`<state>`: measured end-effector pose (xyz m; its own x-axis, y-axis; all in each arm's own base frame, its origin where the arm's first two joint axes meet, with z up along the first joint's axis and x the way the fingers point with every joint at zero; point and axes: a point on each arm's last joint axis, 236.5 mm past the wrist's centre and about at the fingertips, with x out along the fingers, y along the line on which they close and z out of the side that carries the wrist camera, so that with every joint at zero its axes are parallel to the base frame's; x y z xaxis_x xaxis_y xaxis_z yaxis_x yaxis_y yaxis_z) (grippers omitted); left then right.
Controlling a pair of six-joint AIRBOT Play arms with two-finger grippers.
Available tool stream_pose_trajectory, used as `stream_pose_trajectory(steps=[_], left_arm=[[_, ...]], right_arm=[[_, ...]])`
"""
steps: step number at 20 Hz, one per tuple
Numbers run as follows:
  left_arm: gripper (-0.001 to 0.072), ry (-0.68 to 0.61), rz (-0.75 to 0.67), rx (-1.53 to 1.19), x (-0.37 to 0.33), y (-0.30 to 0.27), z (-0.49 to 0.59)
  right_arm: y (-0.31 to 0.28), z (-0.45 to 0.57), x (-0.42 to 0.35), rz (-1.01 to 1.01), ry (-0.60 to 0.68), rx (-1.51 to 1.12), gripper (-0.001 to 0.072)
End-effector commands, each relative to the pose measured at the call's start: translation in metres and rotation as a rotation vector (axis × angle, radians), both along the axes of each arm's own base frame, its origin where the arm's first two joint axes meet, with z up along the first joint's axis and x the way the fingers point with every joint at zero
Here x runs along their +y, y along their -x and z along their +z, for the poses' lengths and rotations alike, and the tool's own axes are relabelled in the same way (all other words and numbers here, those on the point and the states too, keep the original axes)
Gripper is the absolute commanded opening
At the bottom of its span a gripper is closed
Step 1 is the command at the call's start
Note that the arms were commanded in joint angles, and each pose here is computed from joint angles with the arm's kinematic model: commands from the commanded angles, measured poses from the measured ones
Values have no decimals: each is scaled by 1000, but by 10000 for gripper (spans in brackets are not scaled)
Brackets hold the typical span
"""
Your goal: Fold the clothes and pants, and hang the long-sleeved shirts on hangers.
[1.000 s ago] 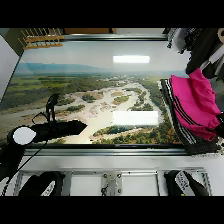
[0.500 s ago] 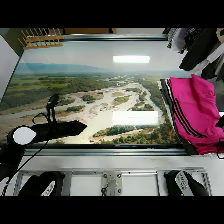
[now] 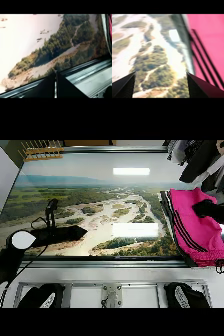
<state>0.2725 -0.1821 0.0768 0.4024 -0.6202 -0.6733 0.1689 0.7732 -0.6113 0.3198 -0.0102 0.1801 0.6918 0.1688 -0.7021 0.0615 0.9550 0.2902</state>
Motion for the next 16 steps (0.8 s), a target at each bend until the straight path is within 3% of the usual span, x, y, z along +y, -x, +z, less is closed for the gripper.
stream_pose_trajectory(steps=[1, 2, 4, 16], left_arm=[[5, -21, -44, -37, -7, -29, 15], [6, -25, -54, -36, -9, -36, 17], [6, -24, -56, -41, -12, -48, 23], [6, -20, -54, -54, -14, -60, 31]], right_arm=[[-9, -1, 66, 211, -19, -20, 638], [-9, -4, 74, 236, -22, -7, 452], [-9, -8, 82, 260, -25, 3, 15], [-7, -11, 83, 268, -29, 19, 28]])
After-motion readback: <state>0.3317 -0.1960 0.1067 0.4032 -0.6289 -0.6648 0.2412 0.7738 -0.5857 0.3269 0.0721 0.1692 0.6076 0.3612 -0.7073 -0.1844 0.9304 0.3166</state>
